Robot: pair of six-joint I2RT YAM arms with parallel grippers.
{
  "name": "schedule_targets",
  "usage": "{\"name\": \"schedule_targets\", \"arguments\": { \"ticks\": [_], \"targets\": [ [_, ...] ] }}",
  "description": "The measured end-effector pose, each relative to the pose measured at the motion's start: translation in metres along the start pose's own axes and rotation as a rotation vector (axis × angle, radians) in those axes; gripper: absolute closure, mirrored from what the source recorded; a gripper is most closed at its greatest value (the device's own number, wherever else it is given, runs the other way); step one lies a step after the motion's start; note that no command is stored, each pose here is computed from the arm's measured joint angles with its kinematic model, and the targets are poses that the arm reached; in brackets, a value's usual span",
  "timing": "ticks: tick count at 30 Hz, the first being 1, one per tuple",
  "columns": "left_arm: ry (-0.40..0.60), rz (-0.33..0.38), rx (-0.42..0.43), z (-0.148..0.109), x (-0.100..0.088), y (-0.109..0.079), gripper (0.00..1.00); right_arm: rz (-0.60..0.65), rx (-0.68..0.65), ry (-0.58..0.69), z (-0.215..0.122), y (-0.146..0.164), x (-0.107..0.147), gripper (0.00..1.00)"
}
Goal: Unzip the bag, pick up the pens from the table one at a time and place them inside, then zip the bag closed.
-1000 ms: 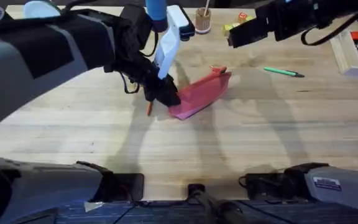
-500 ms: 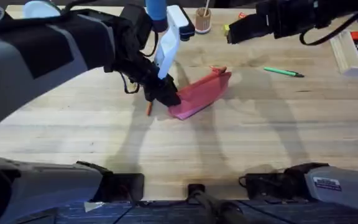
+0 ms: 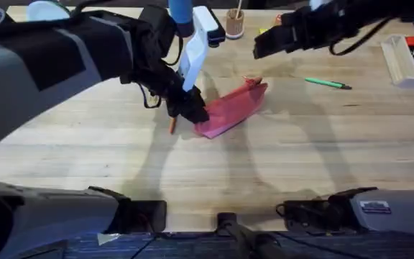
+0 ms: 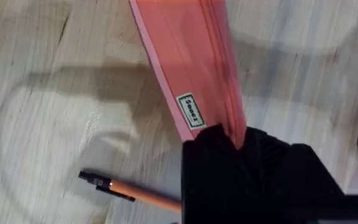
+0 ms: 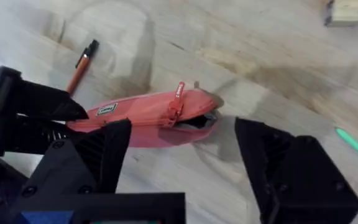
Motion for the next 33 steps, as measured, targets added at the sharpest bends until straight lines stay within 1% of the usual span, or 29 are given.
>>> {"name": "schedule_targets", "arguments": {
  "ticks": [8,9,15,22,27,33],
  "targets": [
    [0.0,0.0,0.0,0.0,0.0,0.0,0.958,-0.071,-0.058,0.069,0.039,0.01,0.0,0.005],
    [0.0,0.0,0.0,0.0,0.0,0.0,0.958,-0.079,-0.082,0.111,0.058,0.012,0.004,0.005],
    [0.0,0.0,0.0,0.0,0.0,0.0,0.958,-0.086,-0.107,0.162,0.079,0.013,0.011,0.006],
    [0.0,-0.001,0.0,0.0,0.0,0.0,0.957,-0.093,-0.116,0.182,0.093,0.009,0.014,0.036],
    [0.0,0.0,0.001,0.0,0.0,0.0,0.957,-0.097,-0.116,0.182,0.094,0.009,0.014,0.073],
    [0.0,0.0,0.001,0.0,0.0,0.0,0.957,-0.098,-0.119,0.189,0.094,0.01,0.015,0.083]
  ]
}}
Point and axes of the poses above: each hand's point on the last joint's axis, 136 mm out from that joint toward the fingers, its own z axis out along the fingers, its own y axis along the line the jaws close on, x = y × z, the point moved 4 cm from there along -z, back along the fingers, and after that the axes turned 15 degrees about -z, right-handed, at the moved point
